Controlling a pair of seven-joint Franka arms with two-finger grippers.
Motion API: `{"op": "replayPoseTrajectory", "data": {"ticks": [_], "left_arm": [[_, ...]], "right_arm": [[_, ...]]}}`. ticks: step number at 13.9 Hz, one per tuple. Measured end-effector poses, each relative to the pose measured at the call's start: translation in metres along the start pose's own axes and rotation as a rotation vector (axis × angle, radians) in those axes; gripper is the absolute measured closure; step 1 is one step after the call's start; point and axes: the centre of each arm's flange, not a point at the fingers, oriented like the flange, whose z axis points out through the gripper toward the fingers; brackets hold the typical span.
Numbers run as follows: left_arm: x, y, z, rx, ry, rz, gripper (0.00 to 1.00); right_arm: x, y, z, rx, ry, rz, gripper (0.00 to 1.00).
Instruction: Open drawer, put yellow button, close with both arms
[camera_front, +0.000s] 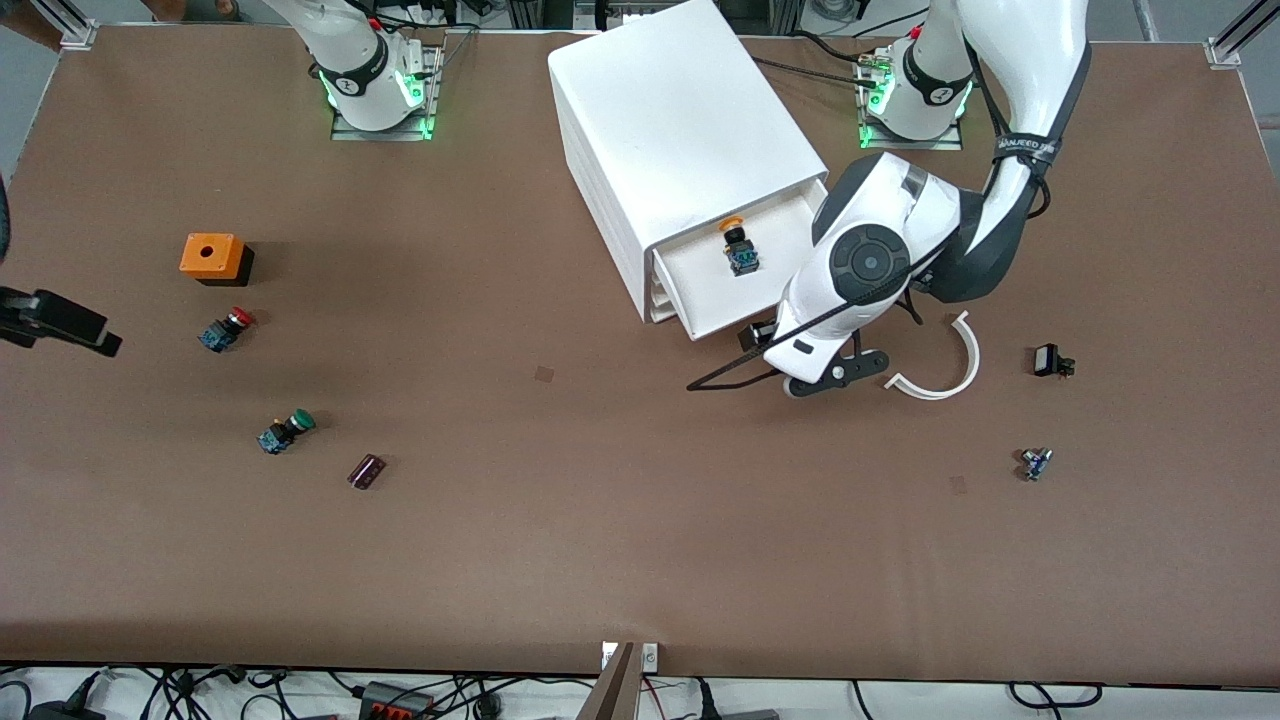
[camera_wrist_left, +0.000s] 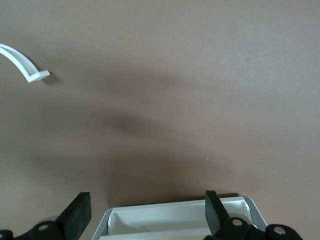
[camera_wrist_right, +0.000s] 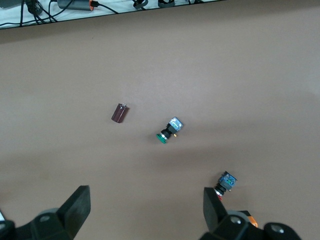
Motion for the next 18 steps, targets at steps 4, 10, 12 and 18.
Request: {"op": "replayPoseTrajectory", "data": {"ticks": [4,10,12,18], "left_arm": [[-0.028,0.005,0.003,0.012,-0.013,0.013,0.0],[-0.068,0.022,0.019,0.032,-0.049,0.068,0.0],[-0.078,0.025,0.024,0.04,-0.058,0.085,0.0],[-0.099,0.029,0.032,0.049,-0.102,0.101,0.0]], "right_arm": [[-0.017,0.001,-0.006,-0.051,-0.037,-0.047,0.0],[-0.037,0.003,0.007,-0.05,-0.041,-0.058,0.0],[-0.038,0.004,0.008,-0.052,-0.041,-0.059,0.0],[-0.038,0.004,0.015,-0.053,-0.048,-0.059,0.0]]}}
